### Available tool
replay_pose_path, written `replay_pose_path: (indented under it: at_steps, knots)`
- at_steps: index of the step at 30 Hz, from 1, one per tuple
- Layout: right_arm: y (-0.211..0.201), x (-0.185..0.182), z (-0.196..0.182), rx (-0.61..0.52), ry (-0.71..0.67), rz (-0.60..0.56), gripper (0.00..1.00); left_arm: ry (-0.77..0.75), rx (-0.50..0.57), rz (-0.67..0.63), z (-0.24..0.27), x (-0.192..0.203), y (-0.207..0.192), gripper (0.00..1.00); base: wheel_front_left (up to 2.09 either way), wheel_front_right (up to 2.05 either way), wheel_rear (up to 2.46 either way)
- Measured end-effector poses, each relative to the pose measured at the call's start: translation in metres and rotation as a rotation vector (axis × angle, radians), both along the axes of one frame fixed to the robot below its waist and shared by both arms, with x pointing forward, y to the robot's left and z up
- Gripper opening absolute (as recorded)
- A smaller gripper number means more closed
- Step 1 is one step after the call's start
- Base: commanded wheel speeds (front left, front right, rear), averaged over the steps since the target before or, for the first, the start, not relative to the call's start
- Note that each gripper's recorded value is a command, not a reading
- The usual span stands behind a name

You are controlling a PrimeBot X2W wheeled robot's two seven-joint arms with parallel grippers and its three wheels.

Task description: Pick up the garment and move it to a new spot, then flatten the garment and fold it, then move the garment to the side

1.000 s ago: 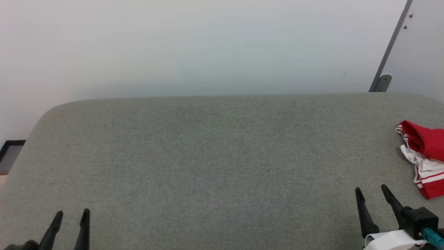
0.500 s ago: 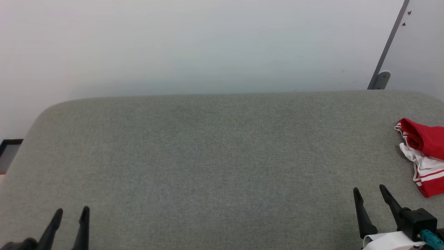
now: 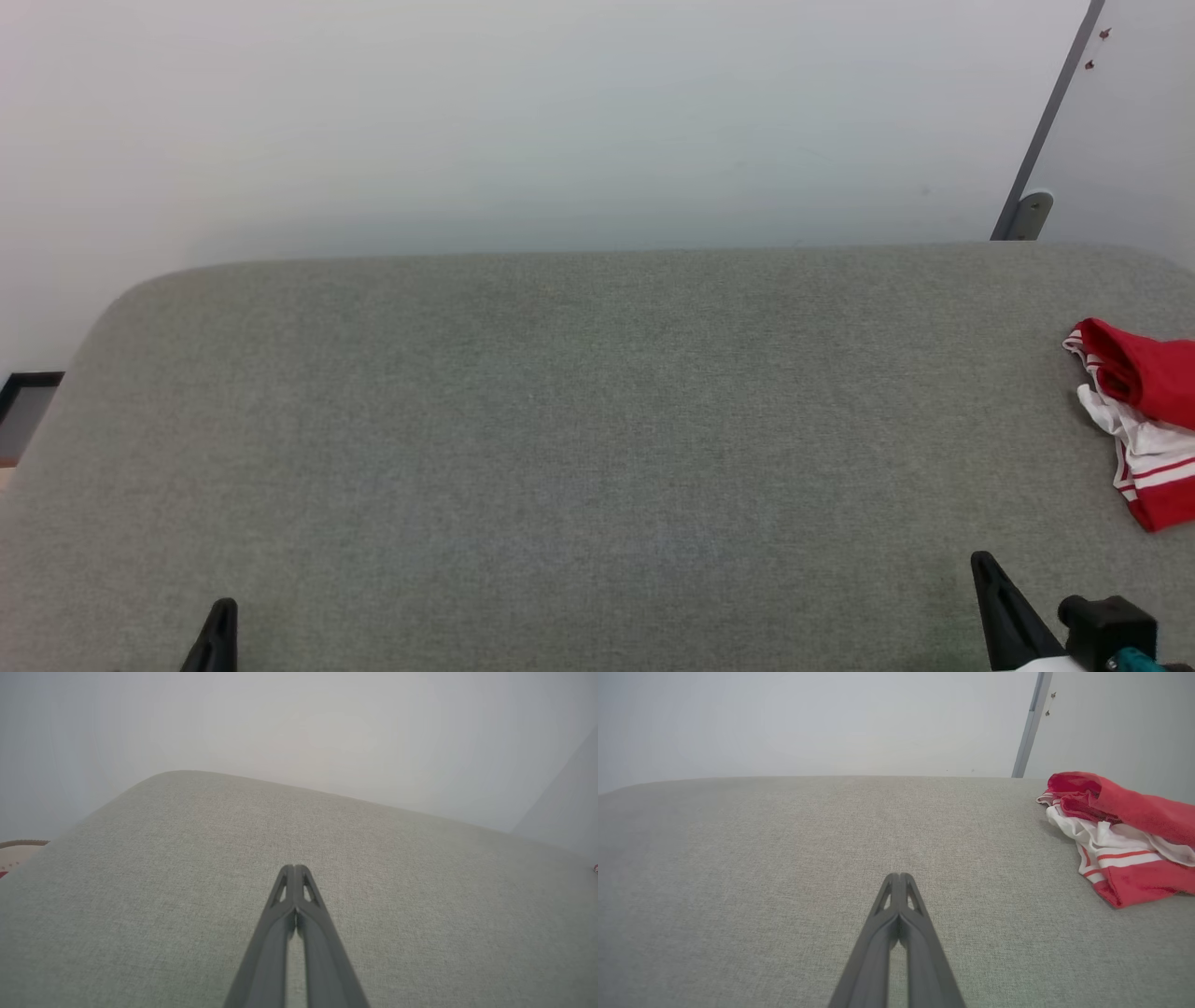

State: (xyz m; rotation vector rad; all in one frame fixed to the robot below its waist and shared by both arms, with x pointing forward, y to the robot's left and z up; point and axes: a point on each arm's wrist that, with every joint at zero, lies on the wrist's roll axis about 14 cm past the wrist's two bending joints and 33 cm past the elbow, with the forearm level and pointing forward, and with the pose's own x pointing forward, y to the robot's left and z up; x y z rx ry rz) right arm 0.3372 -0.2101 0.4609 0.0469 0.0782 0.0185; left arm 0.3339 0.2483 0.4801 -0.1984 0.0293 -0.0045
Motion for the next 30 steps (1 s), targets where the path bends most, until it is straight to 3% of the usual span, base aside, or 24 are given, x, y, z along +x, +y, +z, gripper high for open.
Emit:
replay_pose_path:
  at_steps: [30]
  knots:
    - [-0.008, 0.014, 0.009, 0.538, 0.004, -0.128, 0.00, 0.027, -0.485, 0.086, 0.000, 0.018, -0.010, 0.00, 0.00, 0.00, 0.00]
